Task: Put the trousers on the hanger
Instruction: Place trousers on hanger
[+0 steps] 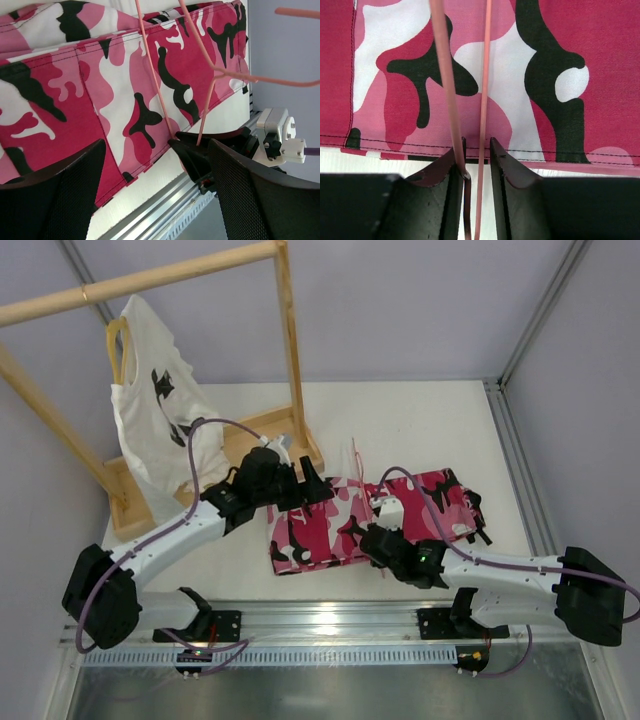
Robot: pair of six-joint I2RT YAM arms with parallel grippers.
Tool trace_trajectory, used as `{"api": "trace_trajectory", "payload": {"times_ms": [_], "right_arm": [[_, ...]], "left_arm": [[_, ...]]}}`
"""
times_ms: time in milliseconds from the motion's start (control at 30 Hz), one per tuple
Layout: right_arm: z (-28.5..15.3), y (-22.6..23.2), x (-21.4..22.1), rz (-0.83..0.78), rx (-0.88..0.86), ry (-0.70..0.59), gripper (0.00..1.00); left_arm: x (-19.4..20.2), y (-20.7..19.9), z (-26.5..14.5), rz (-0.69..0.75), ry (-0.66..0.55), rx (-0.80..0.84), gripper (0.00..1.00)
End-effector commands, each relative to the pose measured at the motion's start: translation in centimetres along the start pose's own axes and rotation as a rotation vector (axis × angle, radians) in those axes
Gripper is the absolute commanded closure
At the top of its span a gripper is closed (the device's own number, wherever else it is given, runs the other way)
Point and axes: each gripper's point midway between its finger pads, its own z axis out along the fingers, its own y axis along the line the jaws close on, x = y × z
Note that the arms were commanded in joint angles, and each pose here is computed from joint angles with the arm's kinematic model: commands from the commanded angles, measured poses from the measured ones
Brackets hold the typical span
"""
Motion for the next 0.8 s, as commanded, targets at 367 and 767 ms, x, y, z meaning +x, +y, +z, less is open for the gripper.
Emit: {"api": "trace_trajectory", "payload": {"times_ms": [367, 767], "right_arm": [[0.4, 3.0, -6.2, 0.019, -0.048, -0.130, 0.66], [1.2, 3.7, -7.5, 0.043, -0.055, -0.133, 0.78]], "left_arm": [[-1.2, -3.2, 4.4, 0.025, -0.002, 0.121, 0.23], [-1.1, -3.9, 5.2, 0.041, 0.007, 0.125, 0.24]]}}
